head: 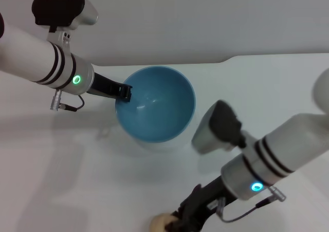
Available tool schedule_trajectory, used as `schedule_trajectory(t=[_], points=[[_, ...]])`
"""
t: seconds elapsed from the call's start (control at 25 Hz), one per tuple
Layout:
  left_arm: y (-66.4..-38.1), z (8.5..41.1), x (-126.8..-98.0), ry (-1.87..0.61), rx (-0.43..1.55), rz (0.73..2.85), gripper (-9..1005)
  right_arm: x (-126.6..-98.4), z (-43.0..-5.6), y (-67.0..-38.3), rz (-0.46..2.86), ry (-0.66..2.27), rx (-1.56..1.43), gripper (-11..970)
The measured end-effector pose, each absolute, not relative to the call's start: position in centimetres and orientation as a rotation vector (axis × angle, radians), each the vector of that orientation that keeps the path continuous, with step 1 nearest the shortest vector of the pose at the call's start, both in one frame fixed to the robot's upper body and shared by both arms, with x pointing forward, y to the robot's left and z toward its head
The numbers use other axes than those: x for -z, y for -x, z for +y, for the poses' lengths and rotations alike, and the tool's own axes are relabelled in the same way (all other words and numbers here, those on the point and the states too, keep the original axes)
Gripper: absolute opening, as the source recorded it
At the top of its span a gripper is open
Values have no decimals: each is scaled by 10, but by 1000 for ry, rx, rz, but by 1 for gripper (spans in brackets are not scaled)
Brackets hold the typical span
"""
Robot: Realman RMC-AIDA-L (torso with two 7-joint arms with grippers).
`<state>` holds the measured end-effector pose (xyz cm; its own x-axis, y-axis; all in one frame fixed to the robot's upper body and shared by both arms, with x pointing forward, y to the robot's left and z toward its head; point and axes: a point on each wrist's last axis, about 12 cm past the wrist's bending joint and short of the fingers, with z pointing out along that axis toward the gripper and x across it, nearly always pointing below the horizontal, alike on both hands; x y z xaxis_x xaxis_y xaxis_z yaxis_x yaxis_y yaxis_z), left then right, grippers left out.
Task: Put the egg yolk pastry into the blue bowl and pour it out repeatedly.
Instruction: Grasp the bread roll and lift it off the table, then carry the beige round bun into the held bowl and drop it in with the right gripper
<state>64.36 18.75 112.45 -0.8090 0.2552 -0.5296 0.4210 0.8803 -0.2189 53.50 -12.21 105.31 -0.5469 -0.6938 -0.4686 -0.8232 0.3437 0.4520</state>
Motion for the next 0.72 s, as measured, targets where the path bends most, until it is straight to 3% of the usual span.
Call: schedule_trajectory(t=[0.4, 0.72], points=[[-643, 185, -1127, -530, 450, 2547, 16, -1086, -171, -539, 2301, 1140, -1272, 130], [-635, 178, -1122, -603, 445, 2591, 16, -1122, -194, -550, 2125, 1093, -1279, 68]])
